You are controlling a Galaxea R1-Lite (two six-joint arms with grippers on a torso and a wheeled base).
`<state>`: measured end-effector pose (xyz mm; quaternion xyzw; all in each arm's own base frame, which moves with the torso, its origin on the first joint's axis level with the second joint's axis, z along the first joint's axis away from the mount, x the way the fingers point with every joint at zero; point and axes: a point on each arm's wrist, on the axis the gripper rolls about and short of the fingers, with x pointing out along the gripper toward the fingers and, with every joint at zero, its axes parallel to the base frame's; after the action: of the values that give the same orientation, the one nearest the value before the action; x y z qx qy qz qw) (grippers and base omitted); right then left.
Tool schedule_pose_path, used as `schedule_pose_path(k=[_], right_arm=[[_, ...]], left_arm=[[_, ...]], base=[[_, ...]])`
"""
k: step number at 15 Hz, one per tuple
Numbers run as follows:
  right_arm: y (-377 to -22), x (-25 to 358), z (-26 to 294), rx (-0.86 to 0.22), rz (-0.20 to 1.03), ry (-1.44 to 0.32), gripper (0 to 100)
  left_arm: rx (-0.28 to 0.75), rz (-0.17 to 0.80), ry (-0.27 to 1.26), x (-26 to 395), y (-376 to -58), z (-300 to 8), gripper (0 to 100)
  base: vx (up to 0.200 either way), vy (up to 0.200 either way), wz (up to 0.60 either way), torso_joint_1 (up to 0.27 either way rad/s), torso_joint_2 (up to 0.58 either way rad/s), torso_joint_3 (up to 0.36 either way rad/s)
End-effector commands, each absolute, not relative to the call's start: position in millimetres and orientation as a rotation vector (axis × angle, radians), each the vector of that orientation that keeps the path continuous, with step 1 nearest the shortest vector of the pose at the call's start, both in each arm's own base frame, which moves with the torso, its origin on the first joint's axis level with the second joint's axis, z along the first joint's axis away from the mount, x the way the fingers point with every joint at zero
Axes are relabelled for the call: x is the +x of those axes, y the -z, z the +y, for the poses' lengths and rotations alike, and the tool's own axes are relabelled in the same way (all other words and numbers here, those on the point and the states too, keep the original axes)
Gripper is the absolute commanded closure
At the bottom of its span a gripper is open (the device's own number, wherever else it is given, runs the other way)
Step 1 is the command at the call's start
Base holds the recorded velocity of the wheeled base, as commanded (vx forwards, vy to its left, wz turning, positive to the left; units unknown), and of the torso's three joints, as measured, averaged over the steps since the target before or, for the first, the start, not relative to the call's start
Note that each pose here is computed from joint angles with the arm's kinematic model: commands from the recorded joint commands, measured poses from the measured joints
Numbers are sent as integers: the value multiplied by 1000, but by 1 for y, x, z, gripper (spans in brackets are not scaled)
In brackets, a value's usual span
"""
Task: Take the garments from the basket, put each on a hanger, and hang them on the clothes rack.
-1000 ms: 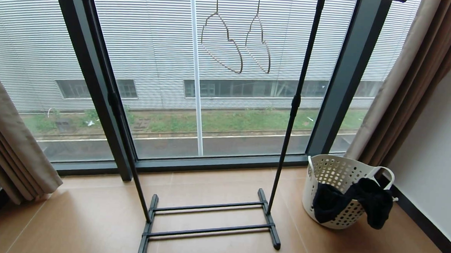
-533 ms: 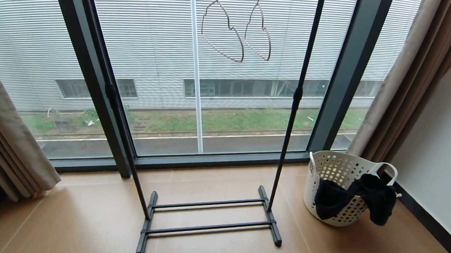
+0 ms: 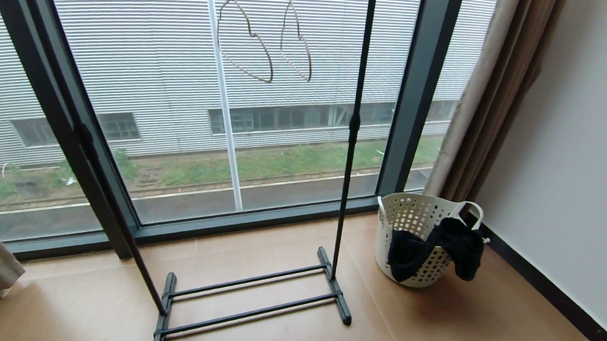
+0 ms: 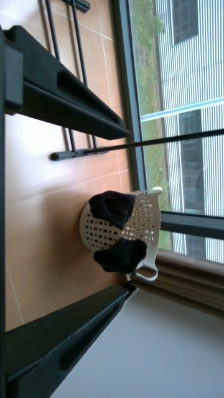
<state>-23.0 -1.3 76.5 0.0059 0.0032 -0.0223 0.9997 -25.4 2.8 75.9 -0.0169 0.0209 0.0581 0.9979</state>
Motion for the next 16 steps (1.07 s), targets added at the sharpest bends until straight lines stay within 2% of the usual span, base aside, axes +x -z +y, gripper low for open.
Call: schedule_pose_path(k=[1,4,9,10,13,15,16], right_arm=[[-76,-23,-1,12,7,45,0],[-76,-23,-1,12,7,43,0],[-76,-23,-1,12,7,43,0],[-76,-23,-1,12,7,43,0],[-76,-23,-1,12,7,45,0],[-76,-23,-1,12,7,45,0],[-76,-23,-1,12,7,43,0]], left_arm=[[-34,42,-117,-25,-76,3,0],[-34,42,-117,-25,-76,3,0],[-34,42,-117,-25,-76,3,0],[-34,42,-117,-25,-76,3,0],[-34,42,-117,-25,-76,3,0],[-34,42,-117,-25,-76,3,0],[-34,42,-117,-25,-76,3,0]], base=[[0,-200,0,2,7,2],[0,-200,0,4,2,4],[0,0,0,0,0,0],[200,0,0,2,2,2],[200,-200,0,-2,1,7],[200,0,0,7,7,0],[200,-200,0,-2,2,2]])
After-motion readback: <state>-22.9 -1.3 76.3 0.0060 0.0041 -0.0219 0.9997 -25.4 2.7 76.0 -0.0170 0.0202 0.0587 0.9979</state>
